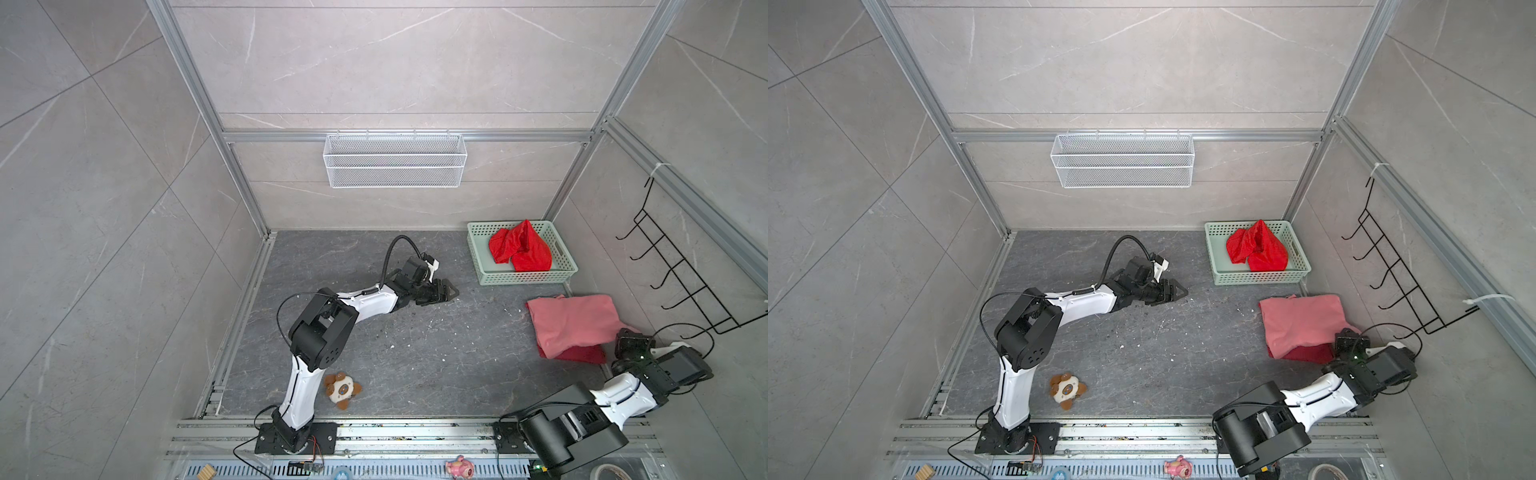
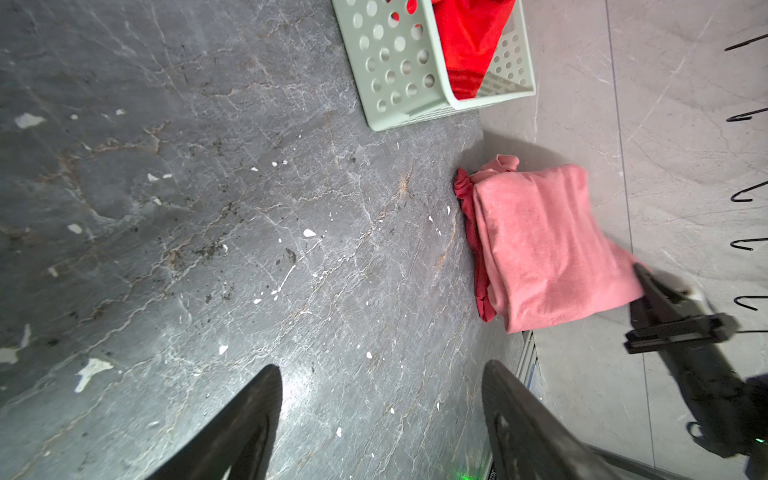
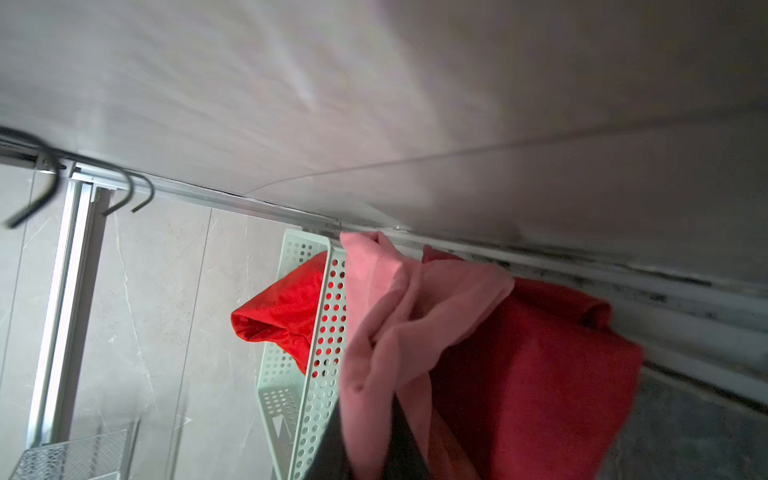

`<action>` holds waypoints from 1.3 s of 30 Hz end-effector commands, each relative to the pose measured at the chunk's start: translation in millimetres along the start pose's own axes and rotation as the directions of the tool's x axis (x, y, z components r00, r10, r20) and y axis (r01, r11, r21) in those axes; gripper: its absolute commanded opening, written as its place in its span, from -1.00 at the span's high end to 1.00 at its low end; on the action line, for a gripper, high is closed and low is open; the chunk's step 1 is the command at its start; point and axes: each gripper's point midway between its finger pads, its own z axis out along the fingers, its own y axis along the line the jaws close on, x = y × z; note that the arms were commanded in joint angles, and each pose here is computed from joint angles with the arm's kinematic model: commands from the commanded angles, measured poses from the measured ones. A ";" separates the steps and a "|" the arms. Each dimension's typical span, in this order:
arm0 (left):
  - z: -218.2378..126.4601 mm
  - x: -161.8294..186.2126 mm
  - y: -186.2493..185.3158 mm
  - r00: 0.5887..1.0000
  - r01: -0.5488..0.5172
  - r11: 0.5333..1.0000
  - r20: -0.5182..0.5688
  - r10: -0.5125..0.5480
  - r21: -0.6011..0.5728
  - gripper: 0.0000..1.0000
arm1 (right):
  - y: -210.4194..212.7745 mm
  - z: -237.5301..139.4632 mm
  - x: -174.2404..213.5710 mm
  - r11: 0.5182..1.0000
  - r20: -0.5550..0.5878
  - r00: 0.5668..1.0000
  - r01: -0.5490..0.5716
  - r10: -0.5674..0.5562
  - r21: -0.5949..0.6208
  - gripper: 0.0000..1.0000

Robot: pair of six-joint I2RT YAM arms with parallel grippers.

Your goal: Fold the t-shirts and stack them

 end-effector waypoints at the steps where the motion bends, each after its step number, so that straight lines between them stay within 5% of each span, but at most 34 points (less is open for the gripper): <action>1: -1.1 -5.7 -15.6 1.000 -0.011 0.998 0.006 0.011 0.054 -0.56 | -18.3 0.1 -3.4 0.988 0.030 0.994 0.097 -0.101 0.117 0.71; 3: -2.3 -5.4 -16.1 1.000 -0.012 0.998 0.006 0.012 0.057 -0.56 | -34.9 3.7 -0.6 0.980 0.025 0.996 0.083 -0.089 0.179 0.52; 5: -3.6 -4.5 -16.8 1.000 -0.016 0.998 0.004 0.015 0.058 -0.56 | -52.7 9.2 7.9 0.972 -0.013 0.999 0.040 -0.038 0.232 -0.03; 8: -4.8 -4.5 -17.0 1.000 -0.019 0.998 0.006 0.019 0.057 -0.55 | -67.8 11.5 15.4 0.956 -0.050 0.999 0.007 0.008 0.292 -0.26; 20: -0.3 -1.1 -17.2 1.000 0.000 0.997 0.000 0.000 0.076 -0.55 | -43.6 -55.4 14.0 0.843 -0.060 0.996 0.093 -0.072 0.529 -0.70; 26: -0.8 0.4 -16.5 1.000 0.002 0.997 -0.001 -0.001 0.081 -0.55 | -12.1 -50.1 26.7 0.919 -0.091 0.994 0.090 -0.059 0.385 -0.61; 29: -1.5 2.1 -16.5 1.000 0.001 0.997 -0.002 -0.001 0.081 -0.55 | -5.1 -27.4 40.8 0.951 -0.145 0.987 0.107 -0.067 0.289 -0.39; 39: -7.0 1.9 -16.6 1.000 -0.002 0.997 0.009 0.002 0.071 -0.55 | -39.5 38.7 83.8 0.935 -0.249 0.964 0.173 -0.097 0.308 0.19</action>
